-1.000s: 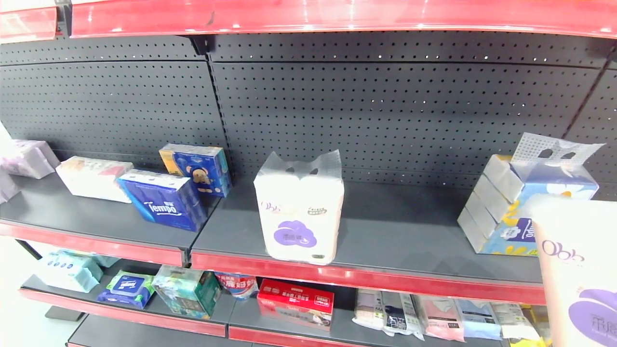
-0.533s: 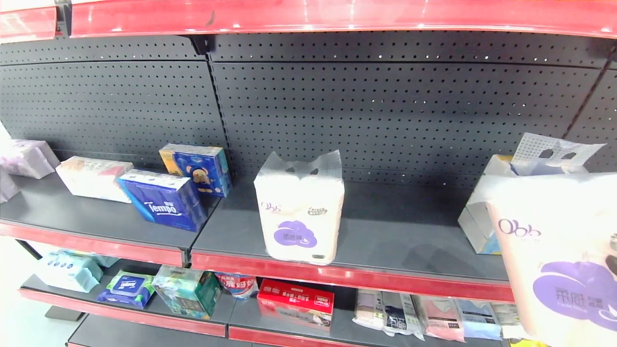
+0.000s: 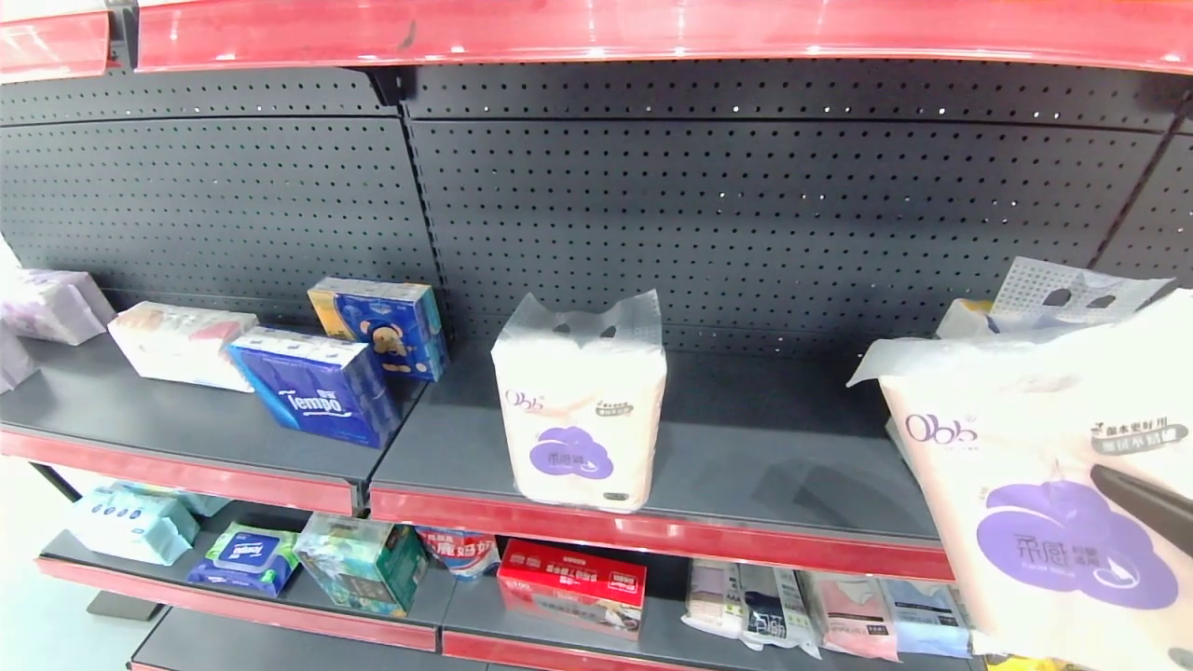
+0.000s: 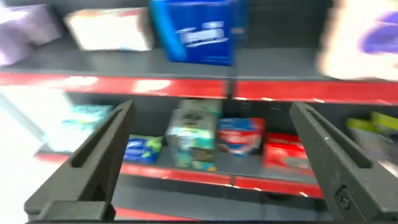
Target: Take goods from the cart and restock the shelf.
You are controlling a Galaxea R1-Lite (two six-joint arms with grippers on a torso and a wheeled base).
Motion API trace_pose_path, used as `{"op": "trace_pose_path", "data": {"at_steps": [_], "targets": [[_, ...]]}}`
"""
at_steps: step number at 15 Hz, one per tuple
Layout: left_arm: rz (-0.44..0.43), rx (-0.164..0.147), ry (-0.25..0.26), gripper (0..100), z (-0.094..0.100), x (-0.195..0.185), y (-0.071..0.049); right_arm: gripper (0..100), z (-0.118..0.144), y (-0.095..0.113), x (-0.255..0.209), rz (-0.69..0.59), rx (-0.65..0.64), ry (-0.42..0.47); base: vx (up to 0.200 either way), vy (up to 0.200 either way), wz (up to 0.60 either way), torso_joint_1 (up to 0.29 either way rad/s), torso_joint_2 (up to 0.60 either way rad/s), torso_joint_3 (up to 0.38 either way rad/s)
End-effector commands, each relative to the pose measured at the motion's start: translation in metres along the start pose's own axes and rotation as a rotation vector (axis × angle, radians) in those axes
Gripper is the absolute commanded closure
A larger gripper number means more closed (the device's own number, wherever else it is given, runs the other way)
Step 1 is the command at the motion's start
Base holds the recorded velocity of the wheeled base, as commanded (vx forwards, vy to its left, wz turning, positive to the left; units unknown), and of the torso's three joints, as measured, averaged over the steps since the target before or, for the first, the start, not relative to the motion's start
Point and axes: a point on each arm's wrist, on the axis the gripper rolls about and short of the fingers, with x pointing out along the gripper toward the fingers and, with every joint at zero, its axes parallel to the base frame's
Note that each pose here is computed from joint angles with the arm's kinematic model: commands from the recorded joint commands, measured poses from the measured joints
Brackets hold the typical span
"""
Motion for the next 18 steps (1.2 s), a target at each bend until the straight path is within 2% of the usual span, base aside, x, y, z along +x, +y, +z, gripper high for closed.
{"op": "trace_pose_path", "data": {"at_steps": [1, 6, 10, 13, 14, 16, 18], "targets": [[0.010, -0.008, 0.000, 0, -0.005, 0.002, 0.000, 100, 0.000, 0.000, 0.002, 0.002, 0.001, 0.005, 0.000, 0.000, 0.00, 0.000, 0.00, 0.000], [-0.002, -0.010, -0.004, 0, -0.006, 0.003, 0.000, 100, 0.003, -0.002, 0.003, 0.000, -0.002, -0.001, 0.000, 0.000, 0.00, 0.000, 0.00, 0.000], [-0.085, -0.028, 0.065, 0, -0.004, 0.009, 0.001, 100, 0.005, -0.002, 0.004, 0.000, -0.001, 0.002, 0.000, 0.000, 0.00, 0.000, 0.00, 0.000], [-0.205, -0.028, 0.107, 0, -0.004, 0.012, 0.003, 100, 0.004, -0.002, 0.004, -0.002, -0.001, 0.003, 0.000, 0.000, 0.00, 0.000, 0.00, 0.000], [-0.252, -0.026, 0.108, 0, -0.004, 0.012, 0.004, 100, 0.004, -0.002, 0.004, -0.001, -0.001, 0.006, 0.000, 0.000, 0.00, 0.000, 0.00, 0.000], [-0.367, -0.017, 0.059, 0, -0.004, 0.009, 0.006, 100, 0.002, -0.002, 0.005, 0.001, -0.001, 0.011, 0.000, 0.000, 0.00, 0.000, 0.00, 0.000], [-0.375, -0.006, 0.043, 0, -0.005, 0.008, 0.006, 100, 0.002, -0.002, 0.005, 0.001, -0.001, 0.011, 0.000, 0.000, 0.00, 0.000, 0.00, 0.000]]}}
